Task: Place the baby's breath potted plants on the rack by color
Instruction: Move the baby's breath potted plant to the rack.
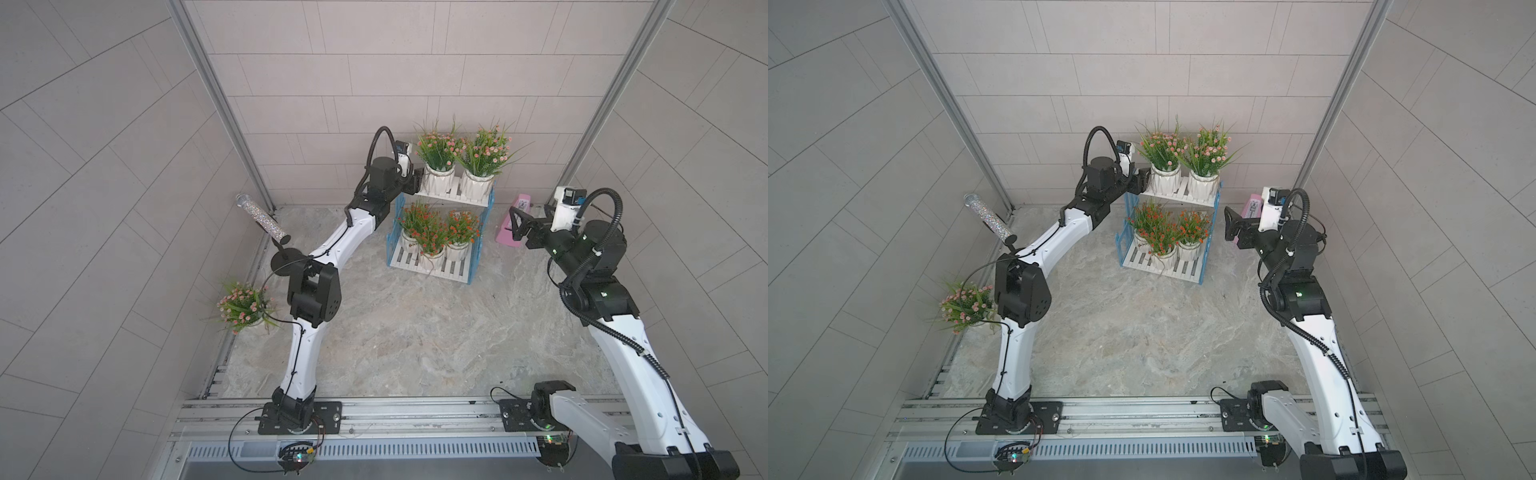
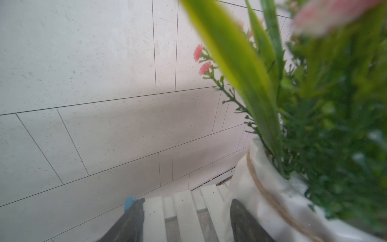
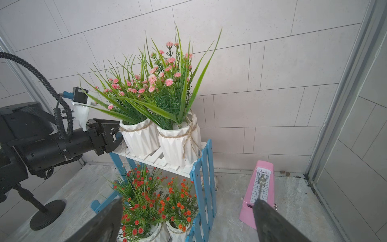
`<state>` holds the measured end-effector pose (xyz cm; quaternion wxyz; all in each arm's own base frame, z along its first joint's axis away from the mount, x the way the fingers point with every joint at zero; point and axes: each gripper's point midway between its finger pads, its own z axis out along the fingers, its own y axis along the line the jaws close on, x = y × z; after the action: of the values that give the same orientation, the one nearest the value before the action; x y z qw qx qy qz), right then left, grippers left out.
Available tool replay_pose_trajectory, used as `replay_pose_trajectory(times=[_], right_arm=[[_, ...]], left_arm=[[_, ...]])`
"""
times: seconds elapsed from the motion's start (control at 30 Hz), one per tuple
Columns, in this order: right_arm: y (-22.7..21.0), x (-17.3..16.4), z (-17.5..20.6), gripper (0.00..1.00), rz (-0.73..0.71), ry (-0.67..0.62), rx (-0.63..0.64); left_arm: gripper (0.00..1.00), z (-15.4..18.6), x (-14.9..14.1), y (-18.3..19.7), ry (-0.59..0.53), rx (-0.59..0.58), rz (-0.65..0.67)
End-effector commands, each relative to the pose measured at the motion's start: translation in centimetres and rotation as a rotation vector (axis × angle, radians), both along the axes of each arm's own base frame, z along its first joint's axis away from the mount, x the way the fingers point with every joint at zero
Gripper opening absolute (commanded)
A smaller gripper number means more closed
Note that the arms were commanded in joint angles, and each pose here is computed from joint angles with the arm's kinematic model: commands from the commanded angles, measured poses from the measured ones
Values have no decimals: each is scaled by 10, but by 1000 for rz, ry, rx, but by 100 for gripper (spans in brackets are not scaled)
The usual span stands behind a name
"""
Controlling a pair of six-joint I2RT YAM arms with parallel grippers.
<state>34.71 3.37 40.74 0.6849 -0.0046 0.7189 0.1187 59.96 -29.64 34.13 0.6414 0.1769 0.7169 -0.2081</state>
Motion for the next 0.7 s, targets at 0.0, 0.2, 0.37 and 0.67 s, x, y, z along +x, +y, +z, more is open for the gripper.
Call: replay_pose_trajectory(times=[0.0, 0.2, 0.37, 0.67], right_arm=[[1, 0, 6, 99, 12, -34, 12], [-1, 4, 1, 99, 2, -21, 5], [-3, 5, -1, 99, -4, -17, 5], [-6, 8, -5, 99, -18, -6, 0]], left_arm=[[69, 13, -11, -26, -39, -7, -75], [69, 9, -17, -41, -32, -9, -95], [69, 5, -20, -47, -27, -2, -99], [83, 15, -16, -19, -19, 34, 15]])
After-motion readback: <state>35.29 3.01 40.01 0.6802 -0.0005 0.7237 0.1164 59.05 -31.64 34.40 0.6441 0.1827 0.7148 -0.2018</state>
